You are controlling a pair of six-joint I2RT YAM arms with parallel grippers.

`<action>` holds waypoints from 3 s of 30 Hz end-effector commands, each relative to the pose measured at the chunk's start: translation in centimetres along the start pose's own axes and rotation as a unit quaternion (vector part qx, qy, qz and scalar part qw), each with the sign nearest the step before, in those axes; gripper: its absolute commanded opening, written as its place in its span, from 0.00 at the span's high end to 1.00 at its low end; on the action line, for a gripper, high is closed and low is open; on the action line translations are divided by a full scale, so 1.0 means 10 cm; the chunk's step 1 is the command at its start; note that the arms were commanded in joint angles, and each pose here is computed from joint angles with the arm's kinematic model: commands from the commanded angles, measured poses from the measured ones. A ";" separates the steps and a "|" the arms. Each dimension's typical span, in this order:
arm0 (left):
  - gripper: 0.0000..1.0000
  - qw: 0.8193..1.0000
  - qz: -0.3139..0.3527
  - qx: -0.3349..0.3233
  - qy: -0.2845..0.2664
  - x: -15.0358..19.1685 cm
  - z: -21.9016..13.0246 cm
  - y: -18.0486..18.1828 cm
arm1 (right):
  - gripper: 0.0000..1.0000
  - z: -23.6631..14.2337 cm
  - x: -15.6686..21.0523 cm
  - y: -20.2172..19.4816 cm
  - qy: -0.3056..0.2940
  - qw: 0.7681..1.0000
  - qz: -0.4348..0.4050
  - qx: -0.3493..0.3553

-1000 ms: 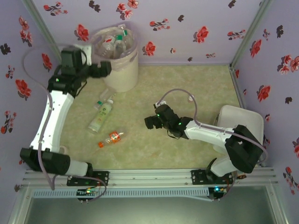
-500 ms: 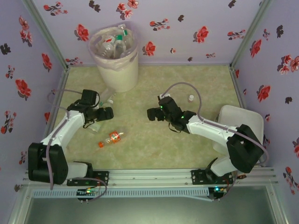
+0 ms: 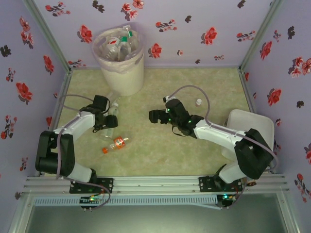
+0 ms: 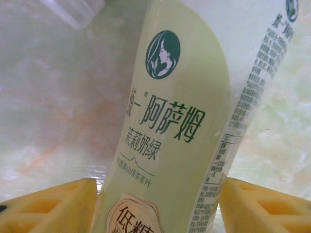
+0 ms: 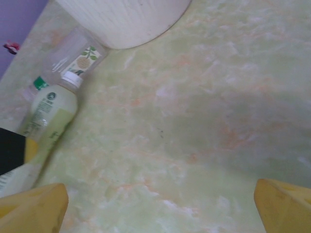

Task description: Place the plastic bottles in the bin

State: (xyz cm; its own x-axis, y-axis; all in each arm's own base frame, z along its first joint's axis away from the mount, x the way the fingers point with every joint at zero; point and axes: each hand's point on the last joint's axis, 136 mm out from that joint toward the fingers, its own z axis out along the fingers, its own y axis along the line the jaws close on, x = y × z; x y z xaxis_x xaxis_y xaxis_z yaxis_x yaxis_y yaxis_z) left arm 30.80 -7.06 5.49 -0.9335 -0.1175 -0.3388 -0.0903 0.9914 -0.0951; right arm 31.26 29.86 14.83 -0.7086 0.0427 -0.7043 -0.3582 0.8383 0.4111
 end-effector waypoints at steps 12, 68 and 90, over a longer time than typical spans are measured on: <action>0.52 0.989 0.043 0.113 -0.082 -0.16 -0.59 -0.56 | 0.10 0.12 -0.41 0.64 0.013 0.985 0.123 -0.119; 0.09 0.835 0.058 0.510 -0.196 -0.87 -1.86 -2.24 | 0.71 -0.27 -0.28 0.97 -0.013 0.966 -0.111 -0.234; 0.90 0.833 0.081 0.484 -0.254 -1.26 -2.36 -2.20 | 0.01 -0.21 -0.52 0.97 -0.037 0.972 -0.109 -0.203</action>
State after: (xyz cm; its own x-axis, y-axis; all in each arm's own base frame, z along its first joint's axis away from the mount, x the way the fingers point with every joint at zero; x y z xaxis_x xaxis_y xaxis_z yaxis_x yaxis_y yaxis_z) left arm 35.49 -26.70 29.32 -0.6709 -0.2014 -0.7136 0.5456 0.5177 -0.6590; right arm 29.34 37.08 22.83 -0.5830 -0.0660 -0.8098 -0.7174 0.5096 0.4750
